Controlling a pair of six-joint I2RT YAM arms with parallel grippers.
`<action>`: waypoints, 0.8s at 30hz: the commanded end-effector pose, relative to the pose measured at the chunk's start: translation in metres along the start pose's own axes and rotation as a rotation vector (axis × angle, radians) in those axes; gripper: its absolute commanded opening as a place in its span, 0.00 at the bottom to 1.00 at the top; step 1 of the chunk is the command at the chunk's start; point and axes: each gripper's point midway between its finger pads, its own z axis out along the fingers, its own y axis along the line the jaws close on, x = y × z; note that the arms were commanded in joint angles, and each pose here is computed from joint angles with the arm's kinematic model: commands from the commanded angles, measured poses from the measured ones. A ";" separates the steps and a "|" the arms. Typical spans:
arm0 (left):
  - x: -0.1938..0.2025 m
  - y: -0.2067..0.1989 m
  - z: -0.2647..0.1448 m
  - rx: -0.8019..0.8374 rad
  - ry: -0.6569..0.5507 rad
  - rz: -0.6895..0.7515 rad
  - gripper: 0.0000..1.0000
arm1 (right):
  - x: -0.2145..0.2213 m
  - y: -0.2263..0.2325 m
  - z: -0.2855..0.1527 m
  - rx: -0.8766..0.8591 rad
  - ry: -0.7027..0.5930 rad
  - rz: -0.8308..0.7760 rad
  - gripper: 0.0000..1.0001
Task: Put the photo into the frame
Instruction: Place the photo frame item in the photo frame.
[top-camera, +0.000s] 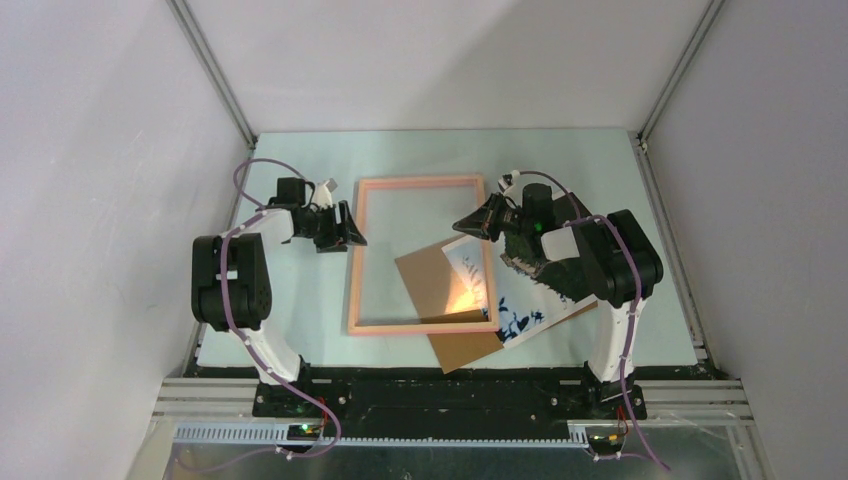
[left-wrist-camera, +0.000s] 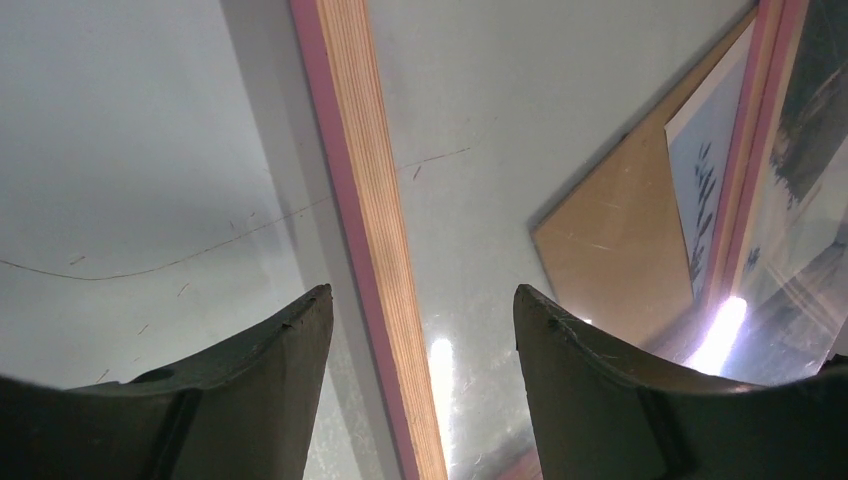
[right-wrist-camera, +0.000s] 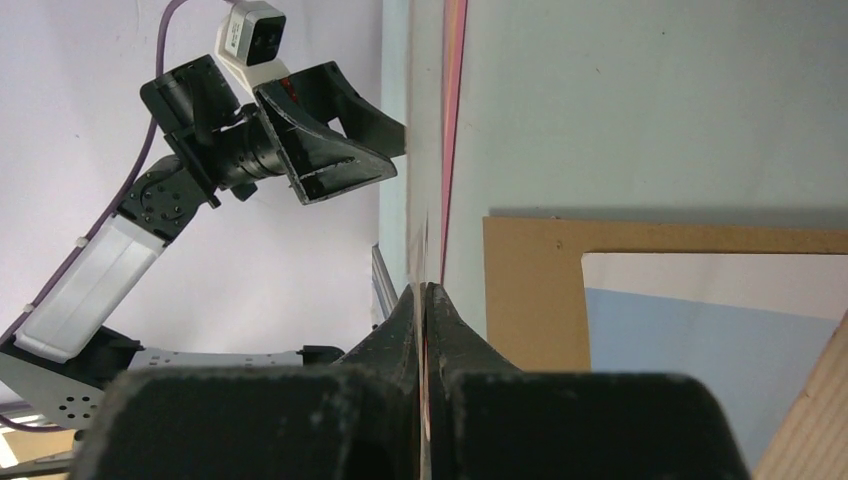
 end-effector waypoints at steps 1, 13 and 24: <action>0.002 -0.001 0.004 0.002 -0.002 0.002 0.71 | -0.003 0.006 0.001 -0.018 0.002 -0.050 0.00; 0.004 -0.001 0.005 0.004 0.000 0.000 0.71 | -0.001 0.000 0.003 0.014 0.002 -0.047 0.00; 0.005 -0.001 0.004 -0.007 -0.002 0.011 0.71 | 0.003 -0.012 0.005 0.095 0.005 -0.046 0.00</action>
